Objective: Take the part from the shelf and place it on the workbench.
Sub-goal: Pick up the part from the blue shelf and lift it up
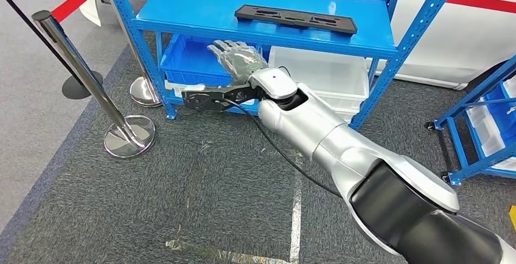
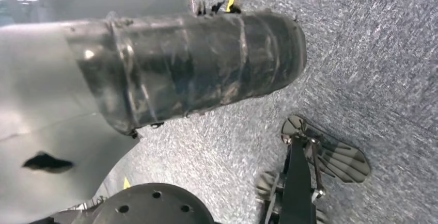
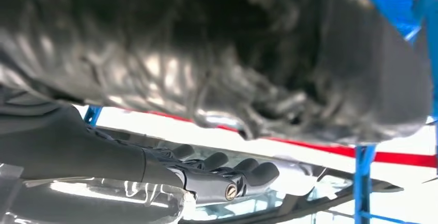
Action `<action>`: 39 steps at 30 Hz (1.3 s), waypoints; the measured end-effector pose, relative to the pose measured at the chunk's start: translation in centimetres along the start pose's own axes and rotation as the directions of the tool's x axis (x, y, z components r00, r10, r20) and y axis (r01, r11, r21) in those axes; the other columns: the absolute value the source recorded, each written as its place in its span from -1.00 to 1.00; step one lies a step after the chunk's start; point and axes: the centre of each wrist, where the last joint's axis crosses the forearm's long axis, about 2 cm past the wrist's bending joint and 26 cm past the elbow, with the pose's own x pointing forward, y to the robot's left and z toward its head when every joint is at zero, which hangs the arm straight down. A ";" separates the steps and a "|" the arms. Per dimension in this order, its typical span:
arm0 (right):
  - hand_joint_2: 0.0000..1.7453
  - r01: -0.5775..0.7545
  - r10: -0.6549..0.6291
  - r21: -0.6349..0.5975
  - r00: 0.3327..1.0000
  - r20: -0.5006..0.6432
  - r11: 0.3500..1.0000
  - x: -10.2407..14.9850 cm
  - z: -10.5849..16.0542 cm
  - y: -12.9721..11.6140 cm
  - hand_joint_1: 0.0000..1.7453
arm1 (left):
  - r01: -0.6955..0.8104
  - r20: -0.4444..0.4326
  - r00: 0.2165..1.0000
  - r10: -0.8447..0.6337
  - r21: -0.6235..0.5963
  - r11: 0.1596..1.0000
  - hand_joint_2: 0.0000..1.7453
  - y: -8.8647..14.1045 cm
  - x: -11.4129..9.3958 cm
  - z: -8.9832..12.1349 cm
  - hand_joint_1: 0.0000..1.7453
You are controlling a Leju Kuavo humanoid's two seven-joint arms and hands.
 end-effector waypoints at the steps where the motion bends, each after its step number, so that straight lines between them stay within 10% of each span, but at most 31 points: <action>1: -1.00 -0.005 0.005 0.002 1.000 -0.012 1.000 -0.4 0.1 0.1 -1.00 | 0.000 -0.002 1.000 0.000 0.002 1.000 -1.00 0.0 0.0 0.0 -1.00; 39: -1.00 -0.129 0.123 -0.014 0.974 -0.191 0.992 -7.3 1.9 -3.6 -1.00 | 0.011 0.073 0.997 -0.011 -0.008 1.000 -1.00 -0.2 0.4 0.1 -1.00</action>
